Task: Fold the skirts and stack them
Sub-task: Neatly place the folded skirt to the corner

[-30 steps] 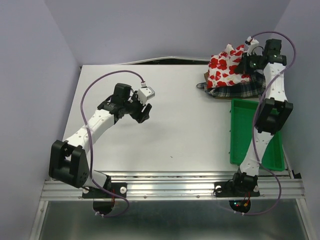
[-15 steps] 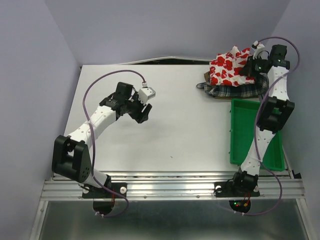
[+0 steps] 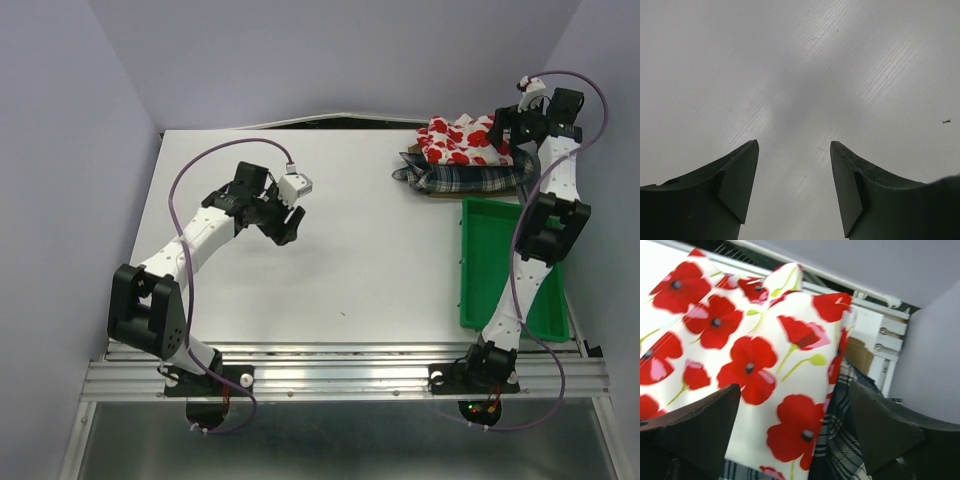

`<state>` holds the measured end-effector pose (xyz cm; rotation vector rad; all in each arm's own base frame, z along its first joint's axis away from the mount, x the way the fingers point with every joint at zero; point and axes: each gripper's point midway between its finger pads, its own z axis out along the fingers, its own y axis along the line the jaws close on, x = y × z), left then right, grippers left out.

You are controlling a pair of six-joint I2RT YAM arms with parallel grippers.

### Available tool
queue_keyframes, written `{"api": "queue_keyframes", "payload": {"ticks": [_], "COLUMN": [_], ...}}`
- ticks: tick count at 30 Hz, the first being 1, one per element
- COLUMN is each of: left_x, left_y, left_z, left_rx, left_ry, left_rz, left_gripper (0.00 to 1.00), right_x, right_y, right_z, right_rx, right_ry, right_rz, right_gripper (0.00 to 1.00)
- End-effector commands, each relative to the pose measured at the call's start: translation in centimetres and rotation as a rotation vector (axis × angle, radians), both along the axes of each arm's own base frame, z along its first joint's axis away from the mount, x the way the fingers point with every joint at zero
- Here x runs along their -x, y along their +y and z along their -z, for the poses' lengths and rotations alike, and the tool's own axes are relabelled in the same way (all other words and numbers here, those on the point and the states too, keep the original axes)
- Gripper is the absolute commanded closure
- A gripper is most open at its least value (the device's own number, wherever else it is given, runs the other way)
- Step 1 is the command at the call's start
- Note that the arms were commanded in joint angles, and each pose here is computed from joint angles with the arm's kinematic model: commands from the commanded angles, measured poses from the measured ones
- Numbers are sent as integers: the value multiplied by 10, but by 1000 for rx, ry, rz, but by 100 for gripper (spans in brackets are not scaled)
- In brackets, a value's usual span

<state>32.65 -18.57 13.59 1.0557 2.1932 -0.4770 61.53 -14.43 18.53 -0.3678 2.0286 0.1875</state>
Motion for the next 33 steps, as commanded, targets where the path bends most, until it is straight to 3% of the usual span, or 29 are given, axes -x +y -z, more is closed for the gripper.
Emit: {"api": "queue_keyframes", "payload": {"ticks": [1,9,10,11,15,19,20,23,24,26,33], "left_x": [-11,-30,-32,-35,-54,-67,-68,-74,-73,-71,-60], "left_y": [-2,23,26,30,43,39,38,38,37,36,53], "left_z": [-26,-53,-65,-72,-114,-113,-110,-95,-85,-80,-50], "left_rx": [32,119,140,150,195,186,175,167,165,175,114], "left_ry": [-68,-162,-195,-220,-352,-295,-278,-236,-222,-222,-249], "left_rz": [-18,-166,-192,-209,-312,-326,-319,-340,-341,-339,-377], "left_gripper": [28,18,6,1,1,1,1,1,1,1,1], "right_x": [-21,-16,-11,-2,31,63,71,102,116,138,216], "right_y": [-27,-40,-34,-25,28,87,113,164,198,235,343], "right_z": [-56,-97,-98,-116,-126,-138,-120,-125,-95,-97,6], "right_rx": [63,47,23,4,-198,-322,-354,-384,-403,-408,-395], "right_ry": [-179,-246,-237,-254,-158,-69,-7,21,105,103,304], "right_rz": [113,252,240,221,107,12,-23,-81,-112,-167,-307], "right_gripper": [3,0,0,0,0,0,0,0,0,0,0]}}
